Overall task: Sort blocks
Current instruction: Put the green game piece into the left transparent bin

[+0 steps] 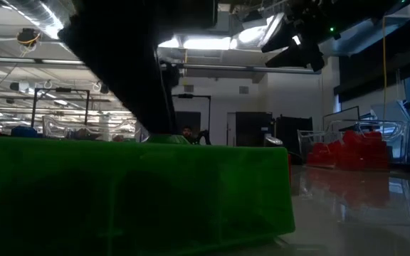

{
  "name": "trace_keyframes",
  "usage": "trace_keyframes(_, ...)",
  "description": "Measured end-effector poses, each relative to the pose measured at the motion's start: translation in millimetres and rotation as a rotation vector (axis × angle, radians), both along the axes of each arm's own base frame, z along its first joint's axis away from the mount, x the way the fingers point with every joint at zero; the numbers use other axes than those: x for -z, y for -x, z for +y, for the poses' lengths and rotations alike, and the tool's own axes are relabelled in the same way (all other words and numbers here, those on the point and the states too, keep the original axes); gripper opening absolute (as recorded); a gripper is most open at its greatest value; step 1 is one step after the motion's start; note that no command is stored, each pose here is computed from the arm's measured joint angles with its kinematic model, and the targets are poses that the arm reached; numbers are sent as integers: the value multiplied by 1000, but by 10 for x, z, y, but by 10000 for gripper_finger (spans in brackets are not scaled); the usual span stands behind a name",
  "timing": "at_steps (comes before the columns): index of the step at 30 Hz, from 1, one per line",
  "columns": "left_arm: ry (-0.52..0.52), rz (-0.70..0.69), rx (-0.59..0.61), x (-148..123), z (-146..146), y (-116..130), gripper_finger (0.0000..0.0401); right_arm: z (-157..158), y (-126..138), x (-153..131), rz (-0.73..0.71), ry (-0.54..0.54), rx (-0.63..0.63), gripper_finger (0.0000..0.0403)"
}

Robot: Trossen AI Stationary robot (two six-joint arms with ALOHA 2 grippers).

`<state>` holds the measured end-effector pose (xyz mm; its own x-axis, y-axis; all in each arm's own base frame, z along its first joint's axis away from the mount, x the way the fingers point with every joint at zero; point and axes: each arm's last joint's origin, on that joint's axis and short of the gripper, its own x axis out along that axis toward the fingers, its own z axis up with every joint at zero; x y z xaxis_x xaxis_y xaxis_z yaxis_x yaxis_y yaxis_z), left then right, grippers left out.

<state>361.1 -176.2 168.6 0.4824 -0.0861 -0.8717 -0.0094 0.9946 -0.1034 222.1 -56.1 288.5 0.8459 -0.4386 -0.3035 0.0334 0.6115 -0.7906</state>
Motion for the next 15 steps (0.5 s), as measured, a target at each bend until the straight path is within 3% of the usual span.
trace_keyframes(15,-49,66,29,70,274,-77,190,1,5,16,16,-6,1,309)
